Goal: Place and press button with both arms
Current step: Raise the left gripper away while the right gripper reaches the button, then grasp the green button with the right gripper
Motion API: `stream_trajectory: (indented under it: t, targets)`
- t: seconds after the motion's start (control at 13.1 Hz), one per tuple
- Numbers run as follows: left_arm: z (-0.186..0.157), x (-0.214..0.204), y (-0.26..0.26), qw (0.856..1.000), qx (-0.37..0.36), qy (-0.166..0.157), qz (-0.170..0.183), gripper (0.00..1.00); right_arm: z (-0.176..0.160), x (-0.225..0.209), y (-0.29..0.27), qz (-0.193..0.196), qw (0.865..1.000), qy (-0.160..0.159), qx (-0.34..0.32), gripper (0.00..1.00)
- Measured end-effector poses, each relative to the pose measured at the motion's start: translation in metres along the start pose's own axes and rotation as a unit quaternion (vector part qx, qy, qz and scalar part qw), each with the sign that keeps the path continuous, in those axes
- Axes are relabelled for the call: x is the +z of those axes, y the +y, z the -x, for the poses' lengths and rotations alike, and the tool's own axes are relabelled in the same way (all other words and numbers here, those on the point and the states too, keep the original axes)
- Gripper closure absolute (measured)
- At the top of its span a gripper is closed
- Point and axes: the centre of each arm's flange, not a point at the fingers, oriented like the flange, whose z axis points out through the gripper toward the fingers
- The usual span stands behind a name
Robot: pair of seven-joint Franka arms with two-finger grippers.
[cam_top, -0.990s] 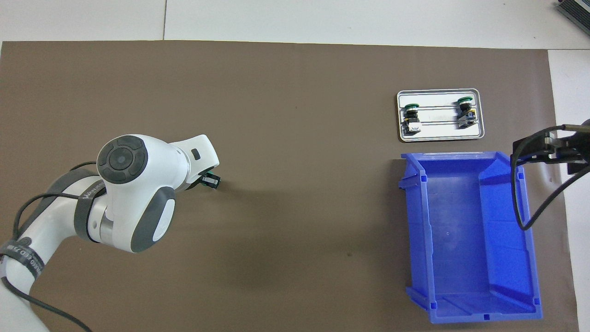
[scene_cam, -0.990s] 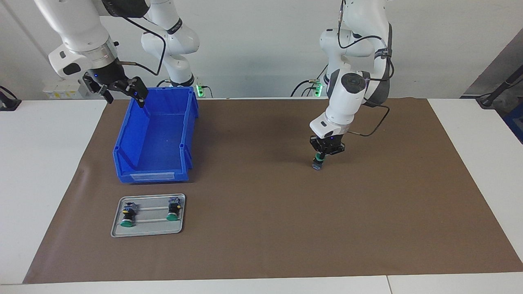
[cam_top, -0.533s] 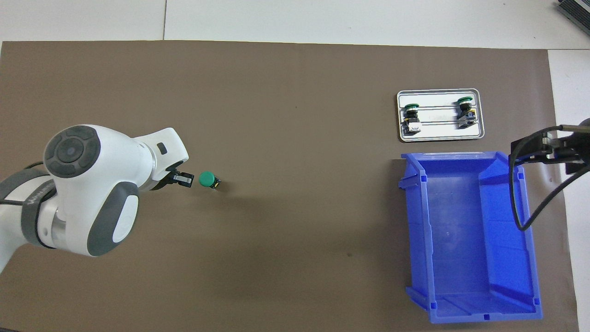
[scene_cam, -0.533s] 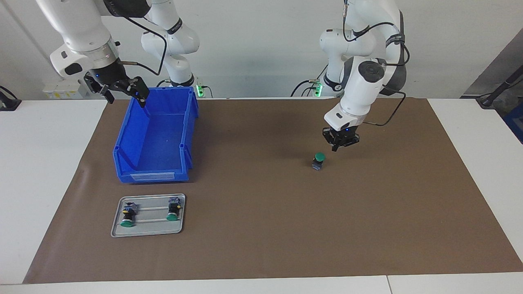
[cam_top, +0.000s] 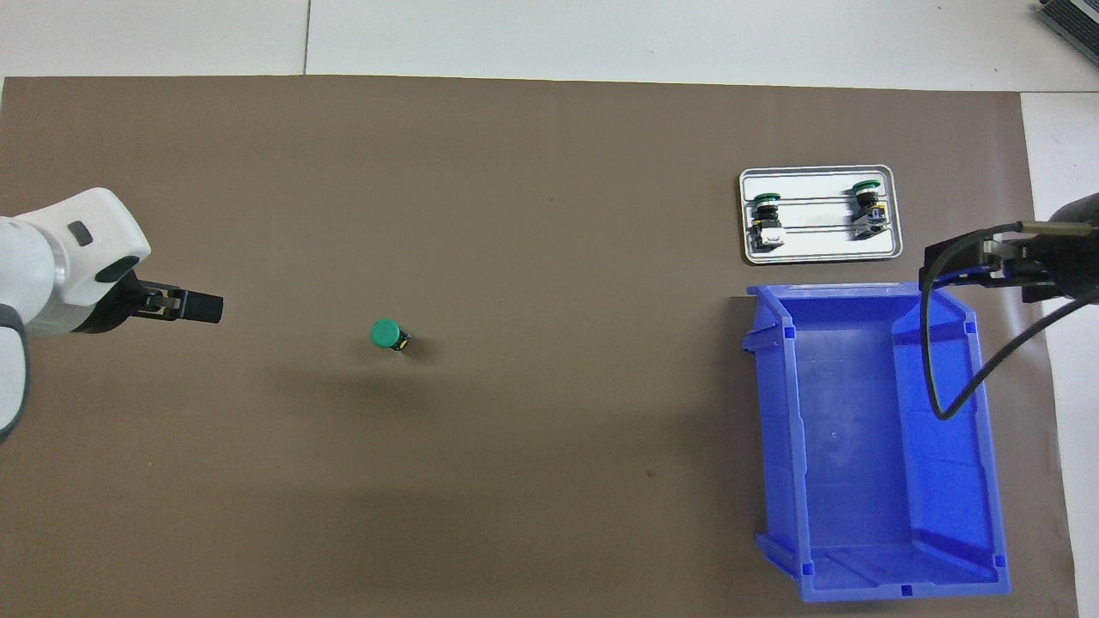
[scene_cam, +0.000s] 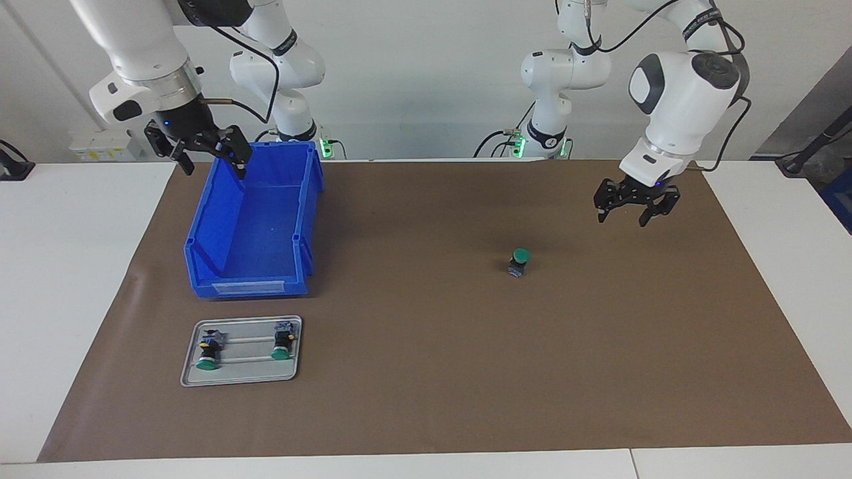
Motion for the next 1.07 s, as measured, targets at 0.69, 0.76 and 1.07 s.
stream_trajectory:
  t: [0.69, 0.76, 1.07]
  targets:
    - [-0.017, -0.095, -0.018, 0.999, -0.011, -0.043, 0.003, 0.00, 0.029, 0.113, -0.304, -0.061, 0.992, 0.063, 0.087, 0.00]
    - [-0.017, -0.092, -0.018, 0.999, -0.011, -0.045, 0.003, 0.00, 0.044, 0.131, -0.339, -0.069, 0.991, 0.063, 0.095, 0.00]
    - [-0.018, -0.099, -0.018, 0.999, -0.010, -0.038, -0.003, 0.00, 0.081, 0.167, -0.411, -0.086, 0.989, 0.064, 0.102, 0.00]
